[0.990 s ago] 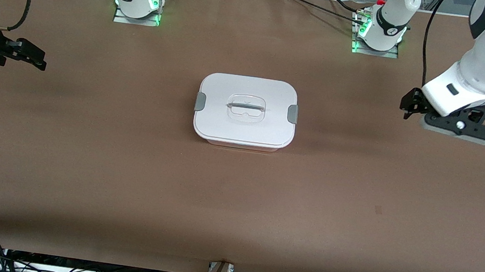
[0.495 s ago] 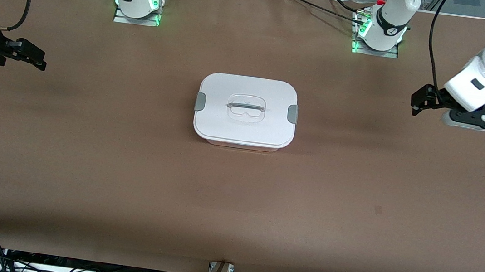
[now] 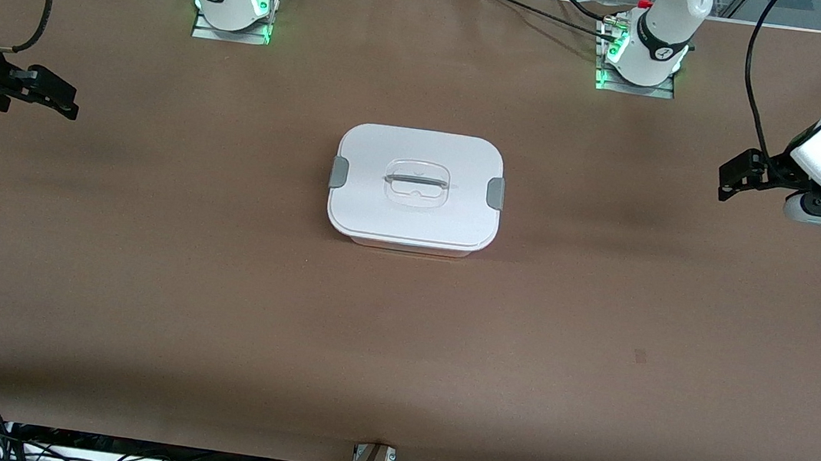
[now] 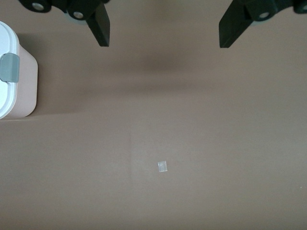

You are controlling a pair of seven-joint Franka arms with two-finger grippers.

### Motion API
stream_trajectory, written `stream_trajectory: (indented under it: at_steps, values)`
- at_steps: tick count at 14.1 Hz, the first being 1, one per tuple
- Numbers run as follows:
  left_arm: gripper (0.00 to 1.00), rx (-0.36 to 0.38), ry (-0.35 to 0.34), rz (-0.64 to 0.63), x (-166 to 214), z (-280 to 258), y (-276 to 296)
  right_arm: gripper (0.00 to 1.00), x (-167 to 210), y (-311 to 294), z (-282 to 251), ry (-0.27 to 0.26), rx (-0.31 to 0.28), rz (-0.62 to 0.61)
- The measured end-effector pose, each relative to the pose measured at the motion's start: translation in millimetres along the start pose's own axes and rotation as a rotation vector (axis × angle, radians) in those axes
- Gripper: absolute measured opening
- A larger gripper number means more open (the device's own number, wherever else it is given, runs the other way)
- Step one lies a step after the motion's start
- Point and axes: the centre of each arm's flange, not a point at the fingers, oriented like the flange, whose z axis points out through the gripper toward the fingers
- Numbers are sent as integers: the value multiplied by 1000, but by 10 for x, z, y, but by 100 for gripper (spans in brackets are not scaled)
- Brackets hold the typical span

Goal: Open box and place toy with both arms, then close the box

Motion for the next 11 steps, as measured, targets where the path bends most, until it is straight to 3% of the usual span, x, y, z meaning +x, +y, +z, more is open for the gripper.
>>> stream_trajectory:
  at_steps: [11]
  values:
    - [100, 0, -9, 3, 18, 44, 18, 100, 8, -1, 13, -2, 0, 0]
